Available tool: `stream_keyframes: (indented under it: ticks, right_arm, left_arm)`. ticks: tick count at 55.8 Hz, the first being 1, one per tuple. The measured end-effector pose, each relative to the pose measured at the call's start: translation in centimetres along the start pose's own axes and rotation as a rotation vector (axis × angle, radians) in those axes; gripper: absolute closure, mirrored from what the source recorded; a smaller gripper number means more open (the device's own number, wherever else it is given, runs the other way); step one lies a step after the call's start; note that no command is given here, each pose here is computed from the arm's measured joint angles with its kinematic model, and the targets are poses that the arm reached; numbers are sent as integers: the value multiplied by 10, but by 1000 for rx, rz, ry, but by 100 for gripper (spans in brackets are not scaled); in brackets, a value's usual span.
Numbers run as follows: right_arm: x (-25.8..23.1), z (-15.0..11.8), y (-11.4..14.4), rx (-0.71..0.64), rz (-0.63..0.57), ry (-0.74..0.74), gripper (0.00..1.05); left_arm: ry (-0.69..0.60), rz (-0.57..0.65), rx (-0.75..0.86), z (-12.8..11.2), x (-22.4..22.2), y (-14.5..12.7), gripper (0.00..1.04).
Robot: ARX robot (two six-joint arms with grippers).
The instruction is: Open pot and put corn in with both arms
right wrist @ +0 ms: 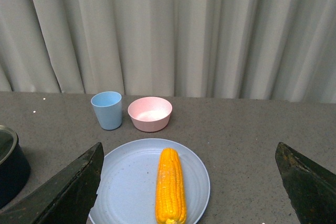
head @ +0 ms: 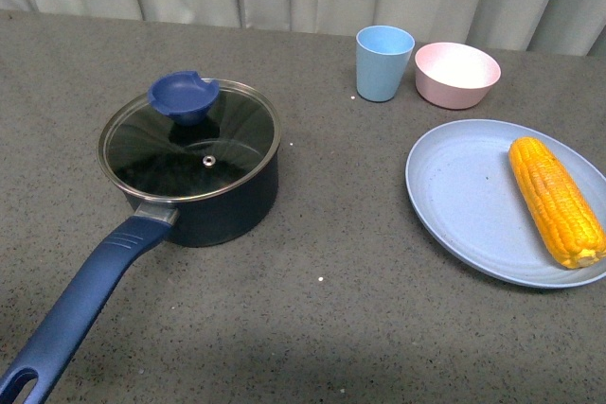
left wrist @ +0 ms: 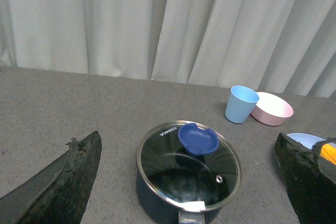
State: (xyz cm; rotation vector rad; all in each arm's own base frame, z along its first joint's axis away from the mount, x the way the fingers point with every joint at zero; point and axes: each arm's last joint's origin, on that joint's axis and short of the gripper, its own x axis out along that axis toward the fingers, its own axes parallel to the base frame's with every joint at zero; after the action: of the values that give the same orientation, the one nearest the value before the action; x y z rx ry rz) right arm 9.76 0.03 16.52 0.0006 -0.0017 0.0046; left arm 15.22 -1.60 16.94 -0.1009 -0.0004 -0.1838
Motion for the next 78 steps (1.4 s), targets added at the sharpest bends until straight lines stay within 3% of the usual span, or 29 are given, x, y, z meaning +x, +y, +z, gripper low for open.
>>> stream_keyframes:
  ticks: [10,20,31,46,76,78]
  right_arm:
    - [0,0,0,0,-1,0,9]
    - [0,0,0,0,0,0,9]
    - [0,0,0,0,0,0,9]
    - [0,0,0,0,0,0,9]
    - [0,0,0,0,-1,0,9]
    - [0,0,0,0,0,0,9]
  left_arm:
    - [-6,7,-10,-15,58,-8,6]
    - [116,9,-4,-56,110,-17,6]
    - [126,3,17,-69,143,-24,6]
    - [136,-19,58,-88,171,-36,6]
    - [224,-46,71,-112,183,-41,6]
    - [224,-45,72,-112,183,-40,10]
